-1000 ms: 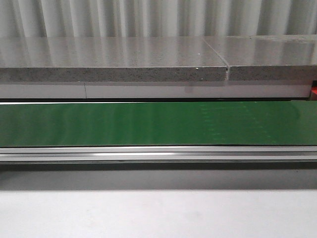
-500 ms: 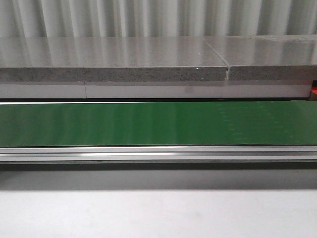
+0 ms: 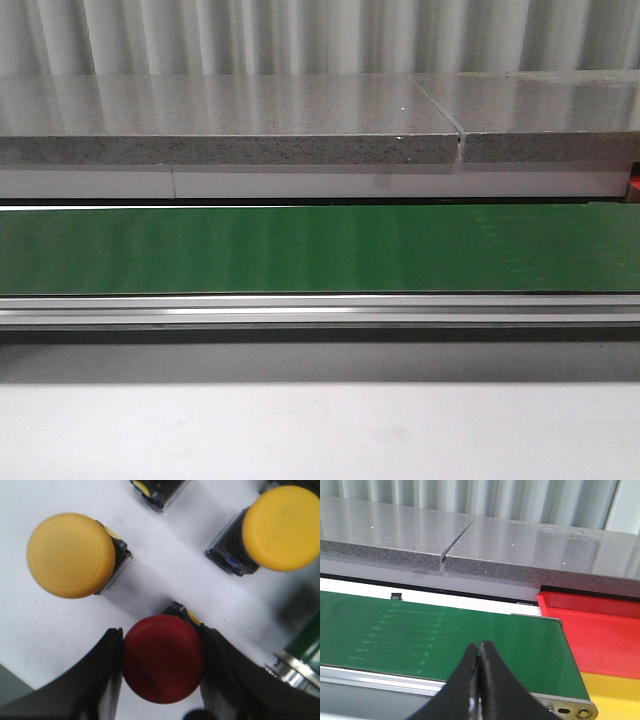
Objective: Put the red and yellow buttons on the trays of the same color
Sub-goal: 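Grasp the red push-button with the left gripper and carry it over the belt, then lower the red button onto the green belt and open the left gripper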
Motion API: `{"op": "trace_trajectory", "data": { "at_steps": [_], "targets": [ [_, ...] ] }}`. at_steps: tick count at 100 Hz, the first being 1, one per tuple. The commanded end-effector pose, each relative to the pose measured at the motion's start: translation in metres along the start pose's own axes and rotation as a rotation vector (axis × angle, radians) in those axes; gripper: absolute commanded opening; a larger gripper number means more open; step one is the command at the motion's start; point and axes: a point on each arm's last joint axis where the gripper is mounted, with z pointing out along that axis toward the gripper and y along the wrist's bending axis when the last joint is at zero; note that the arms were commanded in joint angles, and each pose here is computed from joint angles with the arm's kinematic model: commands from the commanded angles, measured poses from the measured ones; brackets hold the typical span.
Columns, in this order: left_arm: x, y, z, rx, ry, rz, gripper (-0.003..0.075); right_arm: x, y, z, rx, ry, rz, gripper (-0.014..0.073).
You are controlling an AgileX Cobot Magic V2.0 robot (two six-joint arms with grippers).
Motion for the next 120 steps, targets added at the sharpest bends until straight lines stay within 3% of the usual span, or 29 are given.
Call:
{"op": "trace_trajectory", "data": {
  "at_steps": [1, 31, 54, 89, 120],
  "targets": [
    [-0.008, -0.009, -0.03, 0.041, -0.103, 0.037, -0.0019, -0.01, 0.0, -0.002, 0.0, -0.1, -0.01, -0.0068],
    [0.0, -0.019, -0.118, 0.116, -0.328, 0.137, -0.002, -0.01, 0.0, -0.002, 0.0, -0.1, -0.01, -0.0068],
    [-0.003, -0.044, -0.153, 0.189, -0.419, 0.248, -0.002, -0.01, 0.0, -0.002, 0.0, -0.1, -0.01, -0.0068],
    [-0.013, -0.098, -0.118, 0.228, -0.292, 0.421, -0.002, -0.01, 0.0, -0.002, 0.0, -0.1, -0.01, -0.0068],
    [-0.029, -0.117, -0.081, 0.202, -0.212, 0.464, -0.002, -0.01, 0.0, -0.002, 0.0, -0.1, -0.01, -0.0068]
  ]
}}
